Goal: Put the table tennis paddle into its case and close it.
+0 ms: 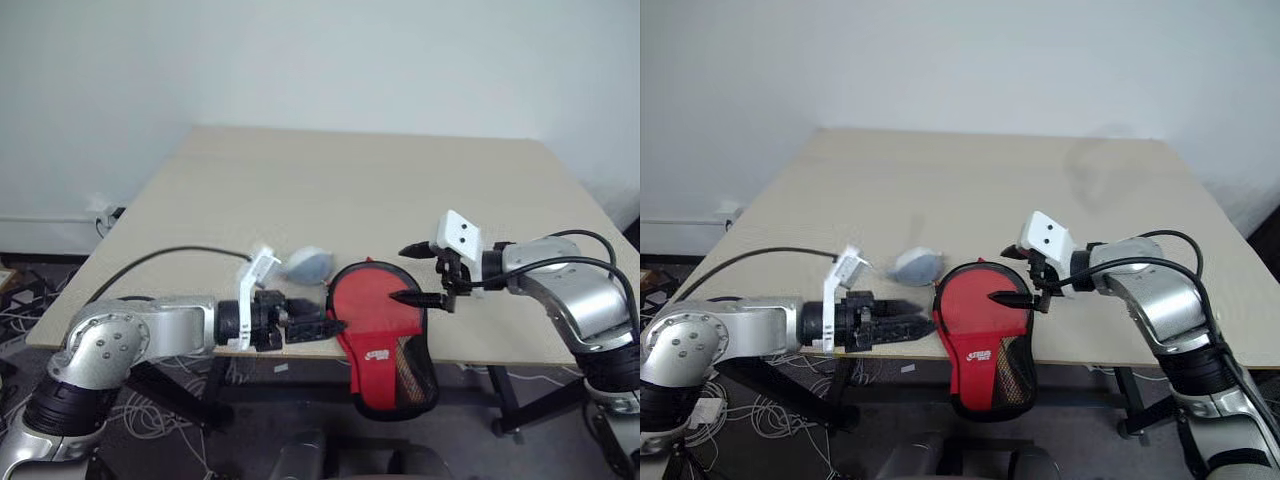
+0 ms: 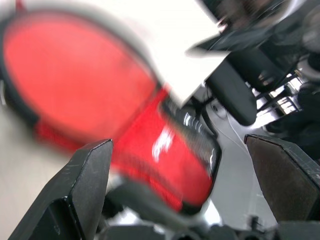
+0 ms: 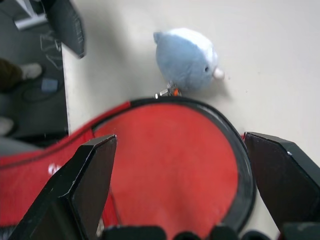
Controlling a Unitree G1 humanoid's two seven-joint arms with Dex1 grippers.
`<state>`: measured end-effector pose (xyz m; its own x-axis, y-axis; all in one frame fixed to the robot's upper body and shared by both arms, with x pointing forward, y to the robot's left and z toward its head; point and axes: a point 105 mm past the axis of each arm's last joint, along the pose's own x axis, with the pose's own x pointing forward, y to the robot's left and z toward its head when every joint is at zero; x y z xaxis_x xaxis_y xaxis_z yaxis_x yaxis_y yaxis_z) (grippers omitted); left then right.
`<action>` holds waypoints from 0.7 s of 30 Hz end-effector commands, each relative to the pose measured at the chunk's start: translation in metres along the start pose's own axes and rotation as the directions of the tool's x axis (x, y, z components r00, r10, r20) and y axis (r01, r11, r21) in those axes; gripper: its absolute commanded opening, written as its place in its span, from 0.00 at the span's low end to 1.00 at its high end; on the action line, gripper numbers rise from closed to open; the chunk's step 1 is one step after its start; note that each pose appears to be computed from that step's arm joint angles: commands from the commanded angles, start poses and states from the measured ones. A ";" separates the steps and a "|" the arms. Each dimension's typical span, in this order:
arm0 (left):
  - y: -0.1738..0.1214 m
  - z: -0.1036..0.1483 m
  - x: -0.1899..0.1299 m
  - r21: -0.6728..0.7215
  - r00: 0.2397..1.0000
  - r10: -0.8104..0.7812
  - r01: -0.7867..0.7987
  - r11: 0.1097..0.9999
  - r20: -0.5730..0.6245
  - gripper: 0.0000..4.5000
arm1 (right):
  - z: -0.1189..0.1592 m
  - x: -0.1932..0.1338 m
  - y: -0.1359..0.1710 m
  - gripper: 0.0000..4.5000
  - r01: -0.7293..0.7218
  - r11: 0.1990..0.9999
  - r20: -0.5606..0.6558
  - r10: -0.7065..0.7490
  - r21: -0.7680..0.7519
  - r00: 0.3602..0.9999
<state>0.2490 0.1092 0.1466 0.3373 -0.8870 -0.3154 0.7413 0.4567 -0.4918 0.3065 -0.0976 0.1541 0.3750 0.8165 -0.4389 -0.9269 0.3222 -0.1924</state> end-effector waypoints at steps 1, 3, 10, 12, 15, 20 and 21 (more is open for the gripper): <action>0.022 0.035 -0.012 0.159 0.987 0.085 -0.107 0.982 0.135 1.00 | 0.008 0.009 -0.010 0.89 0.077 0.996 0.050 -0.079 0.049 0.996; 0.035 0.043 -0.018 0.217 0.977 0.132 -0.167 0.962 0.168 1.00 | 0.009 0.016 -0.009 0.77 0.084 0.992 0.067 -0.090 0.089 0.994; 0.082 0.041 -0.034 0.316 0.942 0.266 -0.321 0.893 0.205 1.00 | 0.009 0.041 0.003 0.21 0.088 0.970 0.115 -0.116 0.228 0.987; 0.091 0.034 -0.033 0.324 0.936 0.283 -0.339 0.883 0.208 1.00 | 0.008 0.049 0.008 0.05 0.081 0.962 0.122 -0.116 0.262 0.986; 0.102 0.028 -0.030 0.291 0.929 0.294 -0.352 0.890 0.226 1.00 | 0.005 0.060 0.013 0.00 0.078 0.953 0.123 -0.118 0.293 0.985; 0.112 0.025 -0.018 0.211 0.921 0.284 -0.343 0.915 0.266 1.00 | -0.003 0.076 0.010 0.00 0.120 0.934 0.095 -0.161 0.338 0.982; 0.116 0.024 -0.016 0.198 0.918 0.291 -0.349 0.916 0.269 1.00 | -0.005 0.079 0.009 0.00 0.129 0.930 0.089 -0.169 0.345 0.982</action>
<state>0.3353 0.1720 0.0999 0.6569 -0.7074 -0.2609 0.6736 0.7061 -0.2184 0.3224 -0.0341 0.1085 0.4952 0.8010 -0.3364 -0.8279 0.5524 0.0965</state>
